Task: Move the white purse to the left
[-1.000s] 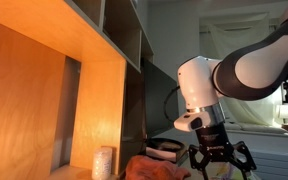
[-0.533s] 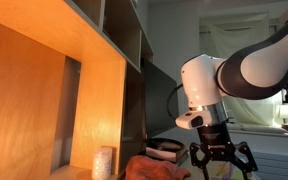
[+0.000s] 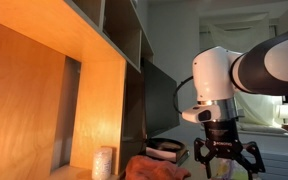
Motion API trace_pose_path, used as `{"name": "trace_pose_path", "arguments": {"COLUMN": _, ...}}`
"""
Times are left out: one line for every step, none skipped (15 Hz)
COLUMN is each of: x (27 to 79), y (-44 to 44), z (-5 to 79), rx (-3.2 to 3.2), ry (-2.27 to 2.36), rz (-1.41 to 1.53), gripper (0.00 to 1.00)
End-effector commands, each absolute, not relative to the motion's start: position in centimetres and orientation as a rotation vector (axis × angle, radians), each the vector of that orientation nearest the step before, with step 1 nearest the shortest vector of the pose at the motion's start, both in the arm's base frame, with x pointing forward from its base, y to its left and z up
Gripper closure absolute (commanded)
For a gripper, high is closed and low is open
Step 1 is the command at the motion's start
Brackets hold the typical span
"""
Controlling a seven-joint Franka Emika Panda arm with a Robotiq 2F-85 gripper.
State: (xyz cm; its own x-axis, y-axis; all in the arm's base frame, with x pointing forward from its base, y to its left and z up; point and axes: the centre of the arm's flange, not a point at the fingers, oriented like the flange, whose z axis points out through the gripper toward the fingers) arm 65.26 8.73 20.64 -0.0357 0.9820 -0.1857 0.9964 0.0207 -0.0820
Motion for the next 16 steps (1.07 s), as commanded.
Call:
{"name": "trace_pose_path", "arguments": {"x": 63.08, "y": 8.51, "z": 21.81, "rx": 2.158, "ry": 2.126, "rz": -0.258, "gripper": 0.00}}
{"name": "trace_pose_path", "arguments": {"x": 63.00, "y": 8.44, "z": 21.89, "rx": 2.163, "ry": 2.123, "rz": -0.258, "gripper": 0.00}}
{"name": "trace_pose_path", "arguments": {"x": 63.00, "y": 8.29, "z": 21.94, "rx": 2.179, "ry": 2.101, "rz": -0.258, "gripper": 0.00}}
{"name": "trace_pose_path", "arguments": {"x": 62.93, "y": 8.19, "z": 22.02, "rx": 2.183, "ry": 2.094, "rz": -0.255, "gripper": 0.00}}
{"name": "trace_pose_path", "arguments": {"x": 62.94, "y": 8.09, "z": 22.07, "rx": 2.193, "ry": 2.081, "rz": -0.256, "gripper": 0.00}}
{"name": "trace_pose_path", "arguments": {"x": 62.90, "y": 7.98, "z": 22.14, "rx": 2.196, "ry": 2.076, "rz": -0.254, "gripper": 0.00}}
{"name": "trace_pose_path", "arguments": {"x": 62.93, "y": 7.85, "z": 22.26, "rx": 2.207, "ry": 2.065, "rz": -0.248, "gripper": 0.00}}
{"name": "trace_pose_path", "arguments": {"x": 63.00, "y": 7.78, "z": 22.34, "rx": 2.210, "ry": 2.058, "rz": -0.248, "gripper": 0.00}}
{"name": "trace_pose_path", "arguments": {"x": 63.17, "y": 7.71, "z": 22.38, "rx": 2.210, "ry": 2.057, "rz": -0.254, "gripper": 0.00}}
{"name": "trace_pose_path", "arguments": {"x": 63.35, "y": 7.67, "z": 22.38, "rx": 2.207, "ry": 2.068, "rz": -0.255, "gripper": 0.00}}
{"name": "trace_pose_path", "arguments": {"x": 63.47, "y": 7.67, "z": 22.36, "rx": 2.211, "ry": 2.064, "rz": -0.258, "gripper": 0.00}}
{"name": "trace_pose_path", "arguments": {"x": 63.55, "y": 7.67, "z": 22.31, "rx": 2.208, "ry": 2.071, "rz": -0.260, "gripper": 0.00}}
{"name": "trace_pose_path", "arguments": {"x": 63.61, "y": 7.65, "z": 22.25, "rx": 2.209, "ry": 2.072, "rz": -0.265, "gripper": 0.00}}
{"name": "trace_pose_path", "arguments": {"x": 63.71, "y": 7.61, "z": 22.16, "rx": 2.211, "ry": 2.075, "rz": -0.269, "gripper": 0.00}}
{"name": "trace_pose_path", "arguments": {"x": 63.75, "y": 7.56, "z": 22.10, "rx": 2.213, "ry": 2.076, "rz": -0.272, "gripper": 0.00}}
{"name": "trace_pose_path", "arguments": {"x": 63.81, "y": 7.55, "z": 22.03, "rx": 2.213, "ry": 2.075, "rz": -0.282, "gripper": 0.00}}
